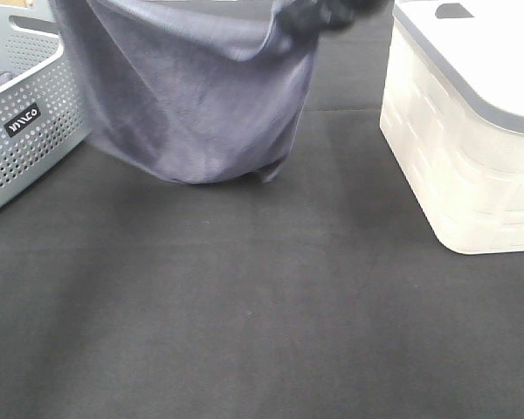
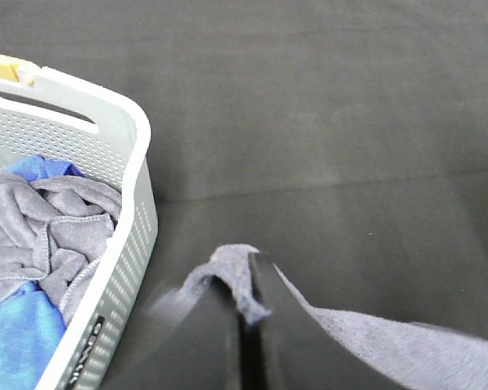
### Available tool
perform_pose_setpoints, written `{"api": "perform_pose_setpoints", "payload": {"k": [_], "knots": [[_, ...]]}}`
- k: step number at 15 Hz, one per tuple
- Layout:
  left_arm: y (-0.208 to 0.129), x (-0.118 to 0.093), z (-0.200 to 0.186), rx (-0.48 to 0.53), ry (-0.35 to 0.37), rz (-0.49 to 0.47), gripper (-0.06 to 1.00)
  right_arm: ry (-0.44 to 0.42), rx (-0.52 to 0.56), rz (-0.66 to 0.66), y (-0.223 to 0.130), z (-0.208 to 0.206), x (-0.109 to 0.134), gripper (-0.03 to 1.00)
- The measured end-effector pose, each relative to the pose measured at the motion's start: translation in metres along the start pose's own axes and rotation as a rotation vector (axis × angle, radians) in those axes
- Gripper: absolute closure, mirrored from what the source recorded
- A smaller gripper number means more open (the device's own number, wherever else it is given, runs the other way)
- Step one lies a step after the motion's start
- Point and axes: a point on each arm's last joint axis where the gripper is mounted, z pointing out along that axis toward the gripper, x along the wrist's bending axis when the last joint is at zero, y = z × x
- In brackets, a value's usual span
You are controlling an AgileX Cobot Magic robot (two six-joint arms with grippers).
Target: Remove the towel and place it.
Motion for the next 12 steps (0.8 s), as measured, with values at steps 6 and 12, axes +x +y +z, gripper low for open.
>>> {"api": "perform_pose_setpoints", "payload": {"k": [6,12], "knots": [[-0.028,0.000,0.015,-0.135,-0.069,-0.151,0.94,-0.203,-0.015,-0.357,0.020,-0.016,-0.022,0.95],[-0.031,-0.005,0.053,-0.234,-0.118,-0.146,0.94,-0.344,-0.186,-0.369,0.029,-0.006,-0.046,0.95]]}}
